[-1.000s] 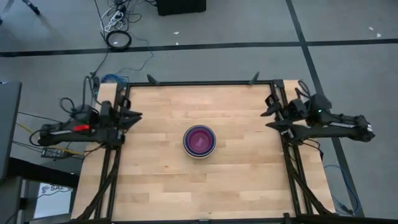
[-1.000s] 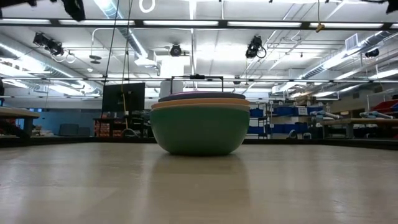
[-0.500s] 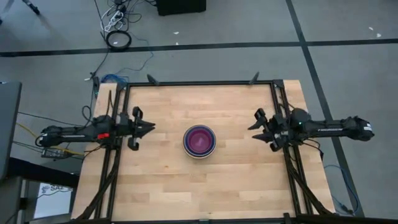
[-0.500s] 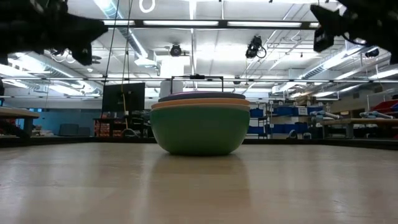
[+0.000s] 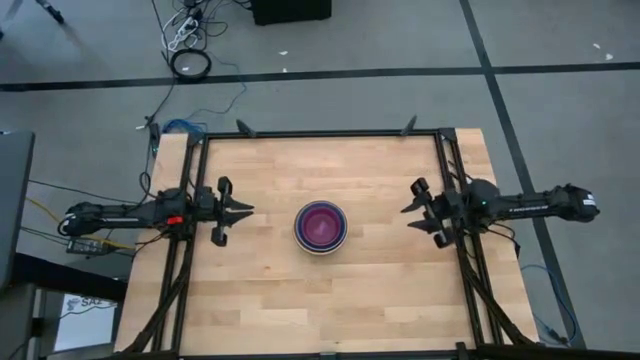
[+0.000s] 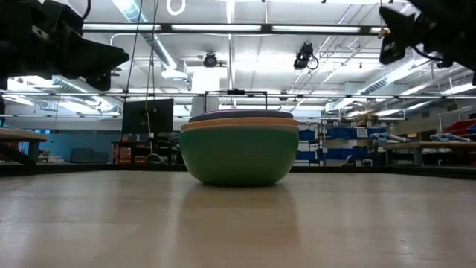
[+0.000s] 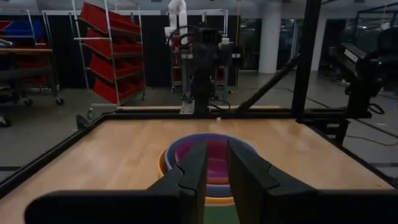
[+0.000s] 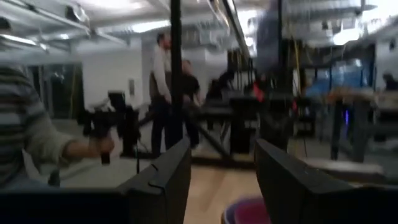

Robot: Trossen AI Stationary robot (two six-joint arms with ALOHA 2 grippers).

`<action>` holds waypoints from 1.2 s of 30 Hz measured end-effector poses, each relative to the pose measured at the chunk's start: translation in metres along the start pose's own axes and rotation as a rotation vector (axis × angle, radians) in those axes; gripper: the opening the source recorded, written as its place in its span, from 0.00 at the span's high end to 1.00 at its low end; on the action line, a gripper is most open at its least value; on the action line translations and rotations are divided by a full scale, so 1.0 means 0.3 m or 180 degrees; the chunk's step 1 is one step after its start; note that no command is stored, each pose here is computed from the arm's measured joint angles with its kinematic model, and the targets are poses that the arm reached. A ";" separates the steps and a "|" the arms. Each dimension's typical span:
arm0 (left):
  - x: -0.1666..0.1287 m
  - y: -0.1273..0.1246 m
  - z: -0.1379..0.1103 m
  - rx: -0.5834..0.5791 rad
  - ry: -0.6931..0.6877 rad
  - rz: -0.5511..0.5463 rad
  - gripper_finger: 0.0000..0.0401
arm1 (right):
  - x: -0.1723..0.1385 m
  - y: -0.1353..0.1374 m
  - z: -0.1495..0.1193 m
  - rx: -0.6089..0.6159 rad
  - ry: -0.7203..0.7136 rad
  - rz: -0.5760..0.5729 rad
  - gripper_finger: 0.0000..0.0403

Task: Nest bowls inside each other
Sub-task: Return to Home Position

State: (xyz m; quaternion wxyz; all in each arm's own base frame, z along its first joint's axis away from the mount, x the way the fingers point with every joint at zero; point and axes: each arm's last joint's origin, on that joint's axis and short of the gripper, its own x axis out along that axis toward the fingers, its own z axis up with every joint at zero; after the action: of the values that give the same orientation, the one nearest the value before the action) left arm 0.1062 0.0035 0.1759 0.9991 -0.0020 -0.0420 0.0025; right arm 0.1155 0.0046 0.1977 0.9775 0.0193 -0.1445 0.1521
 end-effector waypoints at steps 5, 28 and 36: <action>0.000 0.000 -0.008 -0.0016 0.0074 0.0004 0.83 | -0.018 0.009 0.046 -0.0148 -0.0391 0.0066 0.59; 0.000 0.000 -0.011 -0.0079 0.0101 0.0014 0.83 | -0.072 0.024 -0.023 0.0143 0.0344 0.0095 0.59; 0.000 0.000 -0.012 0.0005 0.0116 0.0014 0.83 | -0.077 0.022 -0.053 0.0158 0.0630 0.0058 0.59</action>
State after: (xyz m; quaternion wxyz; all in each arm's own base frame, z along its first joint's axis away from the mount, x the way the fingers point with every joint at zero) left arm 0.1065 0.0037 0.1722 0.9997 -0.0015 -0.0238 0.0047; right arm 0.0969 0.0055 0.1757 0.9848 0.0271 -0.0436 0.1657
